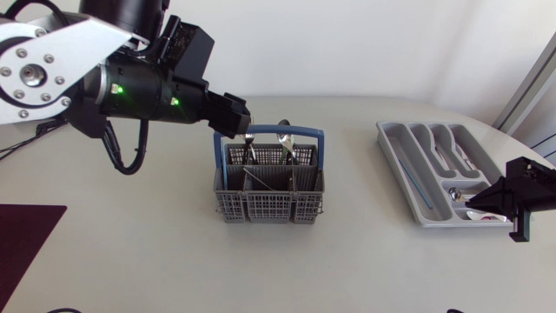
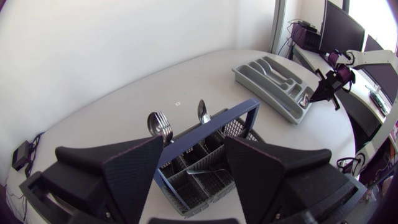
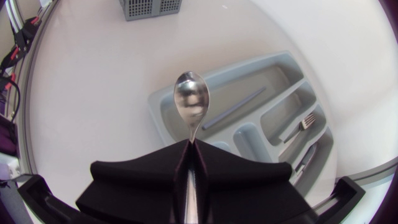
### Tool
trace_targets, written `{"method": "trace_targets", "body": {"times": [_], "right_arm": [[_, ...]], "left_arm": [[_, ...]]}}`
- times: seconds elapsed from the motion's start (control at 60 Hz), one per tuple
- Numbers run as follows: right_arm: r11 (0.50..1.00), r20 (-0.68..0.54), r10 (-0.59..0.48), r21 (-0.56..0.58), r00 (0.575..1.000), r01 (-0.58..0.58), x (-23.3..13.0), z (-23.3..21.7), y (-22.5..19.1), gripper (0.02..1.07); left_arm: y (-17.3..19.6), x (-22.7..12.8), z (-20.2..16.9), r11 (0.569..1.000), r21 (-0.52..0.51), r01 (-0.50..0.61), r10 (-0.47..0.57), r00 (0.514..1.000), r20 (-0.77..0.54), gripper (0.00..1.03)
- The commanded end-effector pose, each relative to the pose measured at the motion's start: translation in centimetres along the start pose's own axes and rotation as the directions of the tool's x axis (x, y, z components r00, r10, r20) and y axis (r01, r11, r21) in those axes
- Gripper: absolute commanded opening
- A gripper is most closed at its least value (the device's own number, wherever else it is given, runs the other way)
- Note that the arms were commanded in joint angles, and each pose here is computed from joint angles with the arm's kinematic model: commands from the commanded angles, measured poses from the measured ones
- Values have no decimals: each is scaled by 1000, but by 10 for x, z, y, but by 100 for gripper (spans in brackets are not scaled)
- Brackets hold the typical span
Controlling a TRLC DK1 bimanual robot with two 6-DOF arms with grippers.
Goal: Sort the cutlery from the basket into the organizer compartments.
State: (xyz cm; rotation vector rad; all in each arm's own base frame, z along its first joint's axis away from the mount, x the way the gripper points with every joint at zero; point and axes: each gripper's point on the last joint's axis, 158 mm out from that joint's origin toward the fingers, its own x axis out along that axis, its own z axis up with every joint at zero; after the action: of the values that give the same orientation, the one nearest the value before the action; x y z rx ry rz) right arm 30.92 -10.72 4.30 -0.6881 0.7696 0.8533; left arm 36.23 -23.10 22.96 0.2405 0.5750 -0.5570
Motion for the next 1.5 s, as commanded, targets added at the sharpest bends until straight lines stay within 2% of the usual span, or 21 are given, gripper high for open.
{"method": "trace_targets", "body": {"times": [0.0,0.183,0.4,0.633,0.95,1.017,1.167,1.35,1.483], "right_arm": [[998,-8,4,-56,1000,-4,1,-17,-13,13],[992,-65,-40,-120,997,32,7,-49,-42,13],[981,-159,-35,-194,987,4,23,-83,-54,13],[970,-231,-44,-243,972,-14,33,-97,-58,13],[963,-257,-91,-270,962,18,38,-106,-52,41],[961,-259,-104,-274,960,30,32,-103,-53,42],[956,-233,-161,-279,959,92,8,-86,-52,56],[967,-164,-167,-220,972,129,-18,-55,-35,68],[983,-82,-138,-135,987,126,-30,-24,-14,68]], "left_arm": [[4,3,-9,1000,20,-16,16,1000,-10,68],[4,6,-18,1000,21,-21,22,999,-25,68],[2,5,-26,999,26,-26,27,999,-36,68],[-1,4,-30,998,46,-36,38,998,-42,68],[-10,0,-43,997,71,-20,26,997,-72,68],[-11,-1,-45,997,74,-17,23,996,-81,68],[-21,-2,-55,996,92,4,6,994,-111,68],[-26,2,-64,995,99,16,-2,990,-139,68],[-30,5,-72,996,91,26,-10,984,-180,67]]}}
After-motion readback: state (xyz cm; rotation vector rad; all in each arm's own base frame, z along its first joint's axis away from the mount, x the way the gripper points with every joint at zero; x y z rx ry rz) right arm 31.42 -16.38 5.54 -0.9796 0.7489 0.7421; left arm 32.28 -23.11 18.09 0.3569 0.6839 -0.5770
